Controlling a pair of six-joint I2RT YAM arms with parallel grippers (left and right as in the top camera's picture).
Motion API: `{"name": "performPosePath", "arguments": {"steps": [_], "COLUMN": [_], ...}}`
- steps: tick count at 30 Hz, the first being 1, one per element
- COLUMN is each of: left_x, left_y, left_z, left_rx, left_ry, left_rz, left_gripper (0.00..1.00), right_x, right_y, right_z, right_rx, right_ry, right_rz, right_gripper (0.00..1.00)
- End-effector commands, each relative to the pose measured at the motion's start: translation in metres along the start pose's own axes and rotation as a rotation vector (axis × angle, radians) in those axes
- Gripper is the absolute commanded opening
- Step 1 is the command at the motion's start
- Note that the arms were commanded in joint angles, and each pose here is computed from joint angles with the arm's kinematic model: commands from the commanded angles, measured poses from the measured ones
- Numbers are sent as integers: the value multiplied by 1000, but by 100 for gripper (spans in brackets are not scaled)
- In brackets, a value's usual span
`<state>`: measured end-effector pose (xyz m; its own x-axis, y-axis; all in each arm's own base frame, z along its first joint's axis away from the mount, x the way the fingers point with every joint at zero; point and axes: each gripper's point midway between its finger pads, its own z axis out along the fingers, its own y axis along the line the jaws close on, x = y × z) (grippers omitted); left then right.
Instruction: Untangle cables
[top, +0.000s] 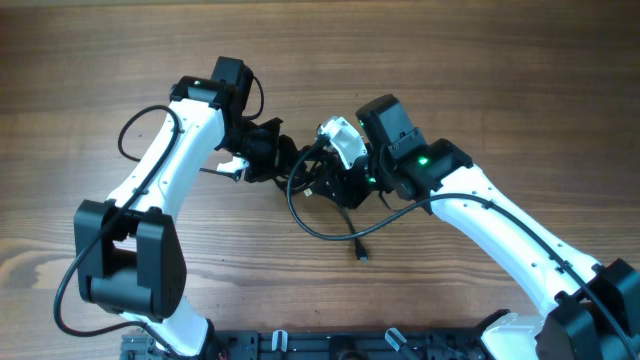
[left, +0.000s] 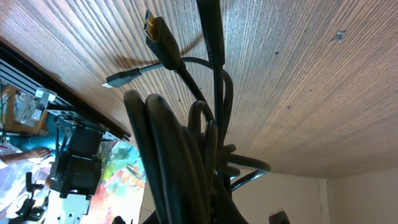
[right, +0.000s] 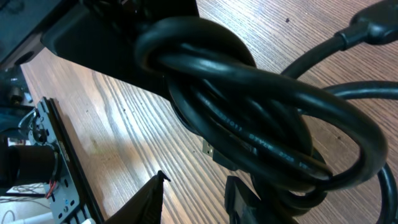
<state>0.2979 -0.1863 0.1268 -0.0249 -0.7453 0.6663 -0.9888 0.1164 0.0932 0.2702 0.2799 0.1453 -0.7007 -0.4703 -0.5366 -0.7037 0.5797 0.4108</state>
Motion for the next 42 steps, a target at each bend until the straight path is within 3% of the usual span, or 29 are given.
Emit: {"name": "performPosePath", "arguments": {"steps": [1,5,8,15,28,32,36,39,42], "left_x": [-5,-17,-14,-5,16,21,18,-3,-35], "left_y": [-1,-3,0,6,10,12,9,-7,-22], "left_z": [0,-2,1,7,7,6,7,6,0], "left_rx": [-2,9,-1,-28,-46,-51,-44,20,93], "left_ry": [-24,-85,-86,-66,57,84,70,-58,-249], "left_rz": [12,8,15,27,94,95,99,105,14], "left_gripper": [4,4,4,4,4,4,5,8,5], "right_x": [-8,-13,-11,8,3,2,-1,-2,1], "right_y": [9,6,1,-19,-10,-13,-19,-6,26], "right_z": [-12,-47,-46,-9,42,51,48,33,8], "right_rx": [-11,118,142,136,77,76,116,88,-23], "right_ry": [-17,-74,-63,48,56,54,36,28,28], "right_rz": [-27,-50,-52,0,-43,-4,80,91,64], "right_gripper": [27,39,45,44,44,31,5,5,4]}}
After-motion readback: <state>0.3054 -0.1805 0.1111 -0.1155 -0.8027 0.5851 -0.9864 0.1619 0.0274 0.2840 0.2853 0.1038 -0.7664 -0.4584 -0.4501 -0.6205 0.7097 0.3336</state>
